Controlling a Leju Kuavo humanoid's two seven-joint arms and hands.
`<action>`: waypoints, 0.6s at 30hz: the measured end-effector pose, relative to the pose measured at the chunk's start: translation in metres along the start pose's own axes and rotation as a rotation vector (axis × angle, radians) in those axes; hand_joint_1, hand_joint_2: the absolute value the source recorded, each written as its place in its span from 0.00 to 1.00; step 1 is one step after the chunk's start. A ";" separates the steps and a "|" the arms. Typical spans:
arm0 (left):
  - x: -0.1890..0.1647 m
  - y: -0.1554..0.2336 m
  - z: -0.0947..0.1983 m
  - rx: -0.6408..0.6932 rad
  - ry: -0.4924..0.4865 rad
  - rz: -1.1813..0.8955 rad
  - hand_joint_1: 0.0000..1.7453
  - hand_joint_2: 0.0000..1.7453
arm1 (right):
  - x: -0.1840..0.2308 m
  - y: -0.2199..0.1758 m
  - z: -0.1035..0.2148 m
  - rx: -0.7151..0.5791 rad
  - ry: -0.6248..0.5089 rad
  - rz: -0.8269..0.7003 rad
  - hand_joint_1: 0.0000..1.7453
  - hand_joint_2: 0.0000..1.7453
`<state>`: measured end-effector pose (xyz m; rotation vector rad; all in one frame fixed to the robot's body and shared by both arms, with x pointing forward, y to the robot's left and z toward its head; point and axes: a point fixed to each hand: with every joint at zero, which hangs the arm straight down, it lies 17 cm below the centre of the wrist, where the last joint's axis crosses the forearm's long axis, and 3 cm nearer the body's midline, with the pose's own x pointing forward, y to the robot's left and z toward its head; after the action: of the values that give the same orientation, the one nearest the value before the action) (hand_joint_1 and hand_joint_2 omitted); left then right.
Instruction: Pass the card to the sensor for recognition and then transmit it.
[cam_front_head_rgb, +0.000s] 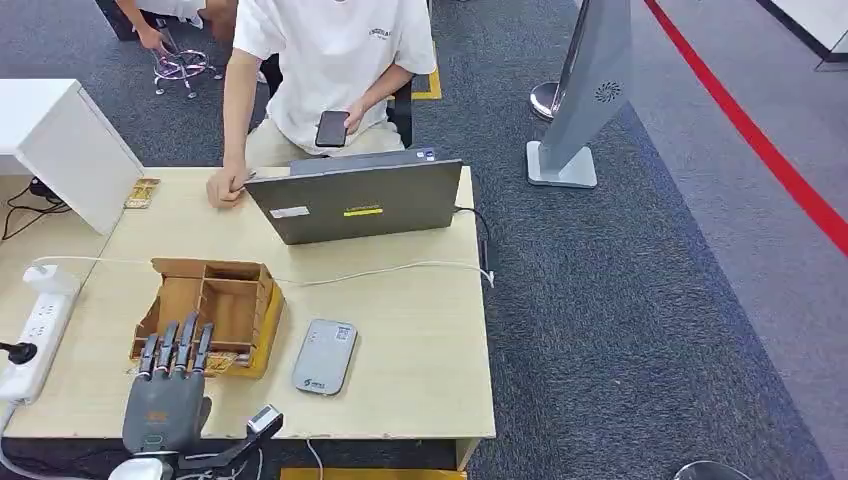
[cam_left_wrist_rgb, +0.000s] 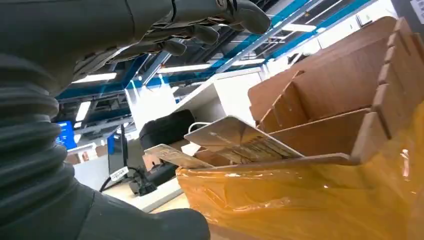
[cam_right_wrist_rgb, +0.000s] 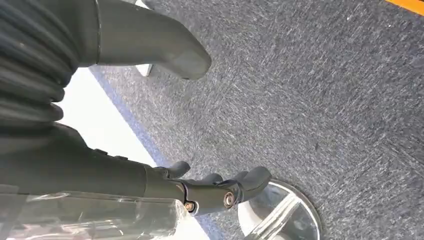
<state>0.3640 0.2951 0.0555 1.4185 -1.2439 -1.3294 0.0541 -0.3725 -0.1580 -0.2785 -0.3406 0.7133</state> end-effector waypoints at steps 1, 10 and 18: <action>-0.002 0.000 -0.001 0.004 0.002 0.000 0.00 1.00 | 0.000 0.000 0.000 0.000 -0.002 0.002 0.00 1.00; -0.006 0.002 -0.008 0.029 0.015 0.014 0.00 1.00 | 0.002 -0.001 -0.003 0.005 -0.010 0.007 0.00 1.00; -0.006 0.001 -0.009 0.029 0.015 0.015 0.00 1.00 | 0.002 -0.001 -0.003 0.005 -0.009 0.007 0.00 1.00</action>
<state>0.3725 0.3000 0.0590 1.4339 -1.2664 -1.2936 0.0575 -0.3721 -0.1601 -0.2723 -0.3465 0.7228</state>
